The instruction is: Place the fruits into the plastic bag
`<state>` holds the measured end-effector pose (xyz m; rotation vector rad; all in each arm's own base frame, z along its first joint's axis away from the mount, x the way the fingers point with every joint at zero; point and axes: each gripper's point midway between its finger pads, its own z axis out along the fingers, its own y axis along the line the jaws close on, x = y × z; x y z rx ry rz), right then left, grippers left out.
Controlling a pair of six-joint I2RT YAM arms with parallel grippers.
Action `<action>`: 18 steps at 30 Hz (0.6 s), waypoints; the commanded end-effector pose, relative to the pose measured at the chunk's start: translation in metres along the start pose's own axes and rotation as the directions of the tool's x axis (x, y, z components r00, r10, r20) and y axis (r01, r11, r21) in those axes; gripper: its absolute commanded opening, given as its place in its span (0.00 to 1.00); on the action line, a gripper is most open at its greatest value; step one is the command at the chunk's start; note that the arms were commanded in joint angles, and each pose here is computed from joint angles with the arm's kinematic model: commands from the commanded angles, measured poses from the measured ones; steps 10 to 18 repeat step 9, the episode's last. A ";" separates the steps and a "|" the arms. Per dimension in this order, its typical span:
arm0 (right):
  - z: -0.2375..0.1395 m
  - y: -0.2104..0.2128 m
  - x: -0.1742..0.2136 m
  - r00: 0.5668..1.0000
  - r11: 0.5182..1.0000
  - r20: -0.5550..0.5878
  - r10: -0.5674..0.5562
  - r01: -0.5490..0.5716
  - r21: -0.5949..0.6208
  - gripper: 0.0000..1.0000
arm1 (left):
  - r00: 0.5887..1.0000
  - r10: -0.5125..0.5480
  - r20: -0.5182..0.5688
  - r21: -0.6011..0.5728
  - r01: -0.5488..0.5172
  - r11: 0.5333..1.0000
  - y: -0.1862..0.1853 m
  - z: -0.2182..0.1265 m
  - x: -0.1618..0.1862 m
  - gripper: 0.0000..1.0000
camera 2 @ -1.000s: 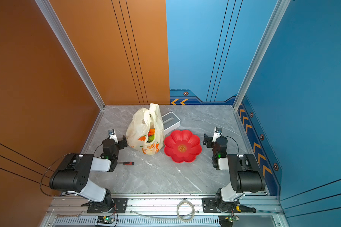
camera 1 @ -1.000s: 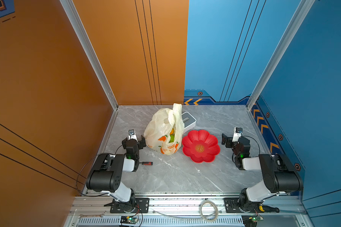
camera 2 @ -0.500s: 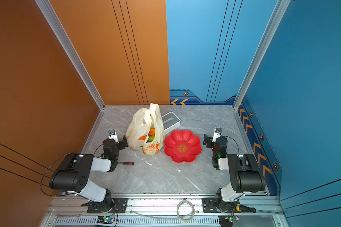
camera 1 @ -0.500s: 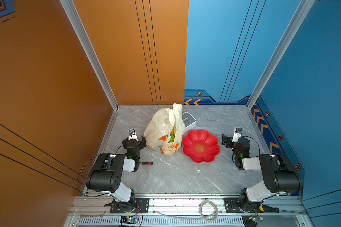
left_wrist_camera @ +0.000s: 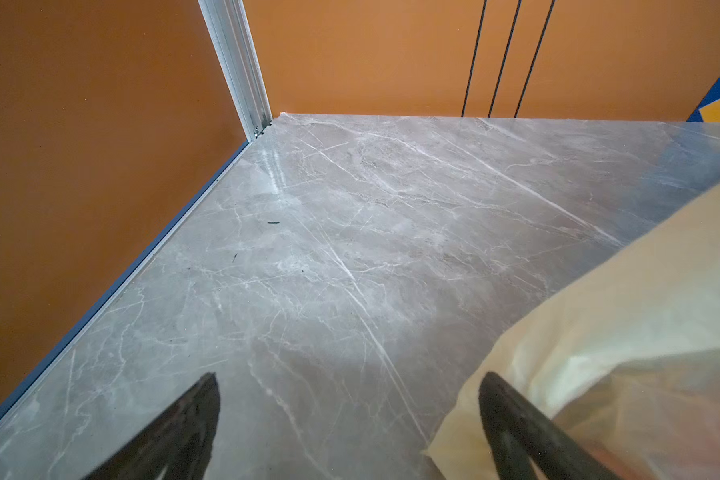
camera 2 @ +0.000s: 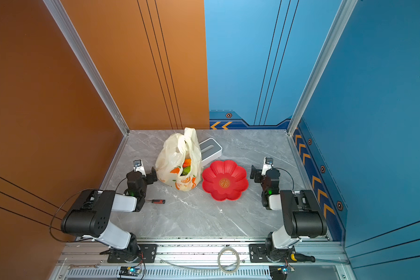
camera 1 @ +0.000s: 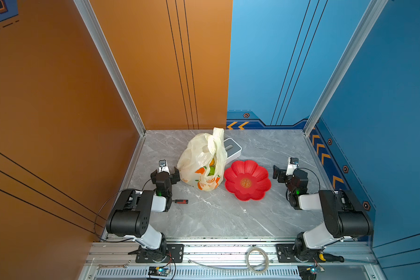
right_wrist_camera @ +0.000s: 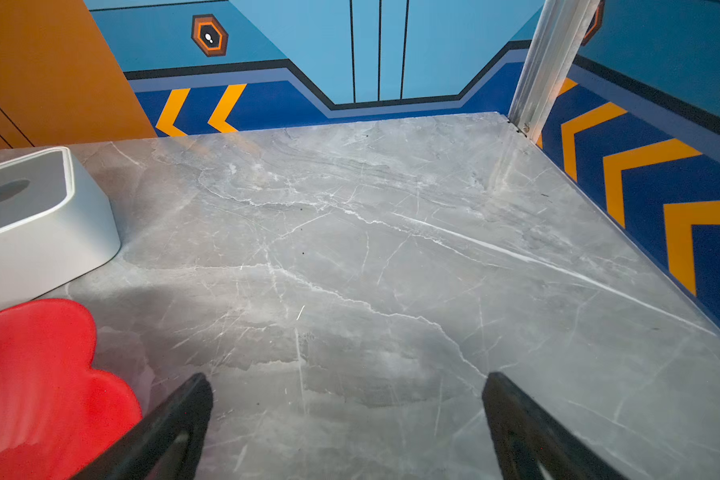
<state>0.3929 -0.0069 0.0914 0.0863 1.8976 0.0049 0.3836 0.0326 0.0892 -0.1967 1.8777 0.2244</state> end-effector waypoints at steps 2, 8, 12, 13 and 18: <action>0.001 0.001 -0.002 1.000 1.000 -0.005 -0.012 0.012 -0.005 1.00 | 1.000 0.021 0.012 -0.011 -0.021 1.000 -0.001 0.003 -0.007 0.98; 0.001 0.001 -0.002 1.000 1.000 -0.003 -0.015 0.015 0.001 1.00 | 1.000 0.021 0.013 -0.011 -0.021 1.000 -0.001 0.003 -0.007 0.98; 0.001 0.001 -0.002 1.000 1.000 -0.003 -0.015 0.015 0.001 1.00 | 1.000 0.021 0.011 -0.011 -0.021 1.000 -0.001 0.003 -0.007 0.98; 0.001 0.001 -0.002 1.000 1.000 -0.003 -0.015 0.015 0.001 1.00 | 1.000 0.021 0.011 -0.011 -0.021 1.000 -0.001 0.003 -0.007 0.98; 0.001 0.001 -0.002 1.000 1.000 -0.003 -0.015 0.015 0.001 1.00 | 1.000 0.021 0.011 -0.011 -0.021 1.000 -0.001 0.003 -0.007 0.98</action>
